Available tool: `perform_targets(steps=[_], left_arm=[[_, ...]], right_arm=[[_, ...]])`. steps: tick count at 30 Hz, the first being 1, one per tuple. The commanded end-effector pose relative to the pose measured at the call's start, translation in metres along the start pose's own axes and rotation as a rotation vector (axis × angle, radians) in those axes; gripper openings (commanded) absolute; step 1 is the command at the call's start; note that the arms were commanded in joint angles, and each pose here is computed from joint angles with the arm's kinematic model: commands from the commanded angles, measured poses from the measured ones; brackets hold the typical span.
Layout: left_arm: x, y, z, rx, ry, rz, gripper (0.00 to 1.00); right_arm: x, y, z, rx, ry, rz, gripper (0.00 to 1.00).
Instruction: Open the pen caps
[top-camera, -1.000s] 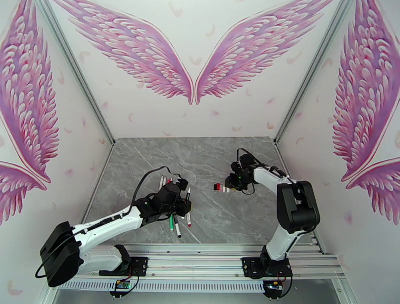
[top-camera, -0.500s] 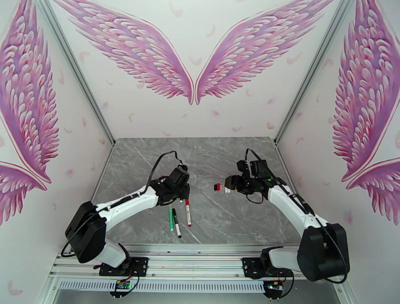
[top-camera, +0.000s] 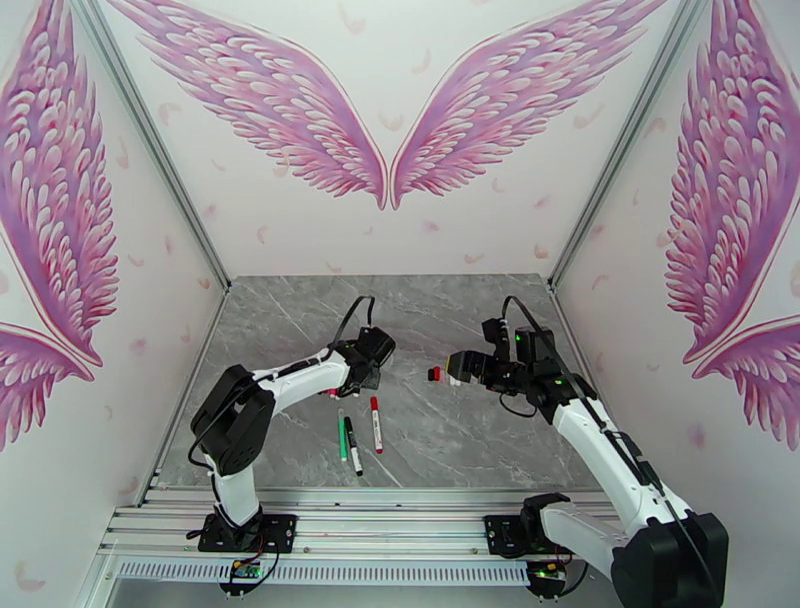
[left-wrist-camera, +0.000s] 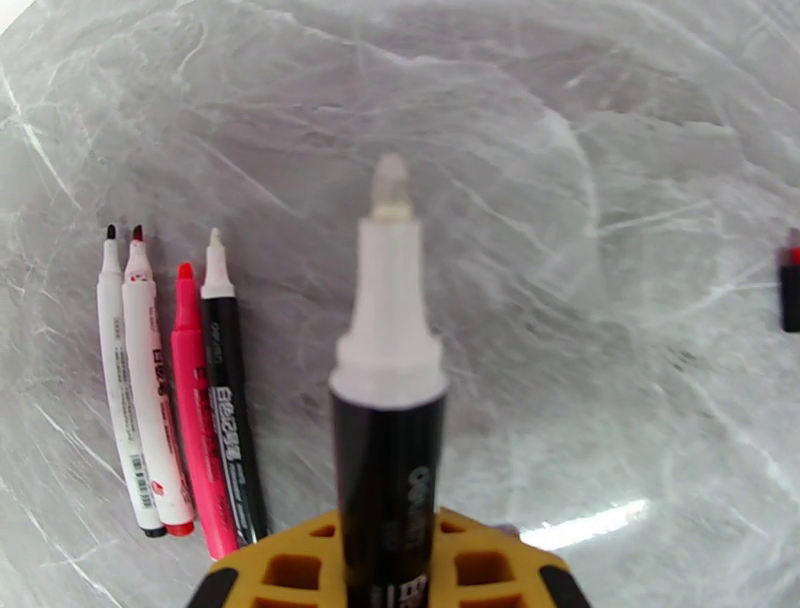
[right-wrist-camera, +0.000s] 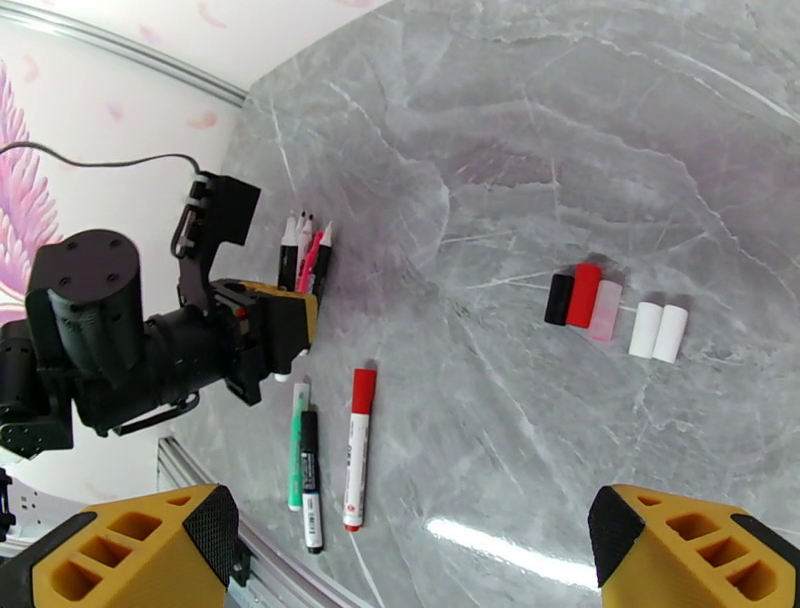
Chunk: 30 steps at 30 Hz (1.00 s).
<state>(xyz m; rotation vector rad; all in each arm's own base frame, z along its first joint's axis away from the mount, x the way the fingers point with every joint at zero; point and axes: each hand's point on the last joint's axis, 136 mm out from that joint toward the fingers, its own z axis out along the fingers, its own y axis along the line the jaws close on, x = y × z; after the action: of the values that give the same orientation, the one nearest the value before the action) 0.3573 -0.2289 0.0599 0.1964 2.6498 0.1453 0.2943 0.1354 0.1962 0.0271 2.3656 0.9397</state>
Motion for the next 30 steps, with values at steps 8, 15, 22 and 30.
perform_targets(steps=[8, 15, 22, 30], left_arm=[[0.003, 0.026, 0.032, -0.126, 0.054, -0.055, 0.11], [0.006, 0.033, 0.044, -0.155, 0.082, -0.073, 0.17], [0.007, 0.035, 0.046, -0.166, 0.086, -0.089, 0.27], [0.000, 0.041, 0.037, -0.183, 0.060, -0.096, 0.31]], right_arm=[[0.009, -0.004, -0.001, 0.016, 0.018, 0.000, 0.99], [0.011, -0.004, -0.001, 0.017, 0.019, 0.002, 0.99], [0.011, -0.004, -0.001, 0.013, 0.021, 0.002, 0.99], [0.013, -0.003, 0.000, 0.004, 0.028, 0.005, 0.99]])
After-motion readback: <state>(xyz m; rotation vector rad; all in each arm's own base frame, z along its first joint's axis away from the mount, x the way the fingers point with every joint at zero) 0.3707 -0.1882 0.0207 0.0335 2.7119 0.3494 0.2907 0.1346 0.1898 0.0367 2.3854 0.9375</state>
